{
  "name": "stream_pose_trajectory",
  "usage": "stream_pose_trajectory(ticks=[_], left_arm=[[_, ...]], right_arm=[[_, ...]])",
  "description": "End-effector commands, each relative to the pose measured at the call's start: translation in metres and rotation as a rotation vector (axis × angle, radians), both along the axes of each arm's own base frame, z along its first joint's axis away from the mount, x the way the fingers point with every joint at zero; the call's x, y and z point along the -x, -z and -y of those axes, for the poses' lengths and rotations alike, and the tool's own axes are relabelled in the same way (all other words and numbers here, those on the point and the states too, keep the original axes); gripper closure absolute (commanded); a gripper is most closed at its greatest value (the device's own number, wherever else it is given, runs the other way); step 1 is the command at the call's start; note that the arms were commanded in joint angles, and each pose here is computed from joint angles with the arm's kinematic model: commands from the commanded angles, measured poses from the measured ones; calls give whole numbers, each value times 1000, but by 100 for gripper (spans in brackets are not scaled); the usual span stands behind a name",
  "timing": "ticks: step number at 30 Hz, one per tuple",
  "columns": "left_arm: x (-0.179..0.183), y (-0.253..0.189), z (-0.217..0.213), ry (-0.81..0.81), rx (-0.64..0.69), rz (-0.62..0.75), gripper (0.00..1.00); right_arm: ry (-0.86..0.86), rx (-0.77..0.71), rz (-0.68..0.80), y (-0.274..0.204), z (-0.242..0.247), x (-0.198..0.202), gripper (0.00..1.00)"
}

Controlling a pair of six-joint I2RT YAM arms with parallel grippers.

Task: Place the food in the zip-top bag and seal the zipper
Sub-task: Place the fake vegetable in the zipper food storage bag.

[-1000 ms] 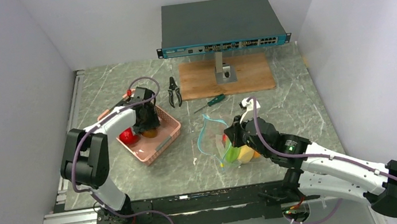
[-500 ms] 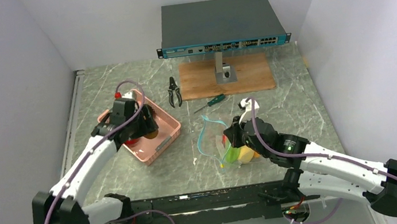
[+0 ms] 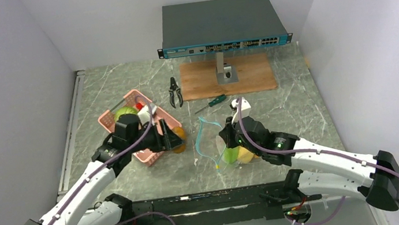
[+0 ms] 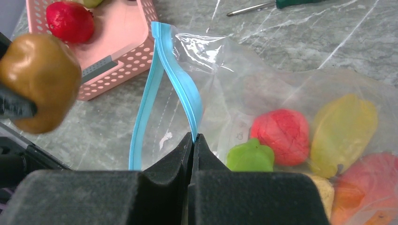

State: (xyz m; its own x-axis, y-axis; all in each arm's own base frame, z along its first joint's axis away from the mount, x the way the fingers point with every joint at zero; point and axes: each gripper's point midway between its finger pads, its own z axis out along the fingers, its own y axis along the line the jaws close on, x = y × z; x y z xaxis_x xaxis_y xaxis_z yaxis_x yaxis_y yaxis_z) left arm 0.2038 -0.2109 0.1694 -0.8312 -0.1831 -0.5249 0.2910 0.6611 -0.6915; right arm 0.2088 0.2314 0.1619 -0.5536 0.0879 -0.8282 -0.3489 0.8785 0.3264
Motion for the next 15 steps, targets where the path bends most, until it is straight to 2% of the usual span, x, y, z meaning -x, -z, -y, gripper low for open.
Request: stream_pose_trajectory(ticks=[1, 5, 15], left_arm=[[19, -34, 48, 168, 115, 89, 71], [27, -22, 67, 198, 76, 63, 73], [32, -24, 101, 289, 110, 33, 74]], right_arm=[[-21, -96, 71, -37, -19, -9, 100], [-28, -98, 57, -40, -23, -9, 100], [-88, -124, 39, -36, -28, 2, 100]])
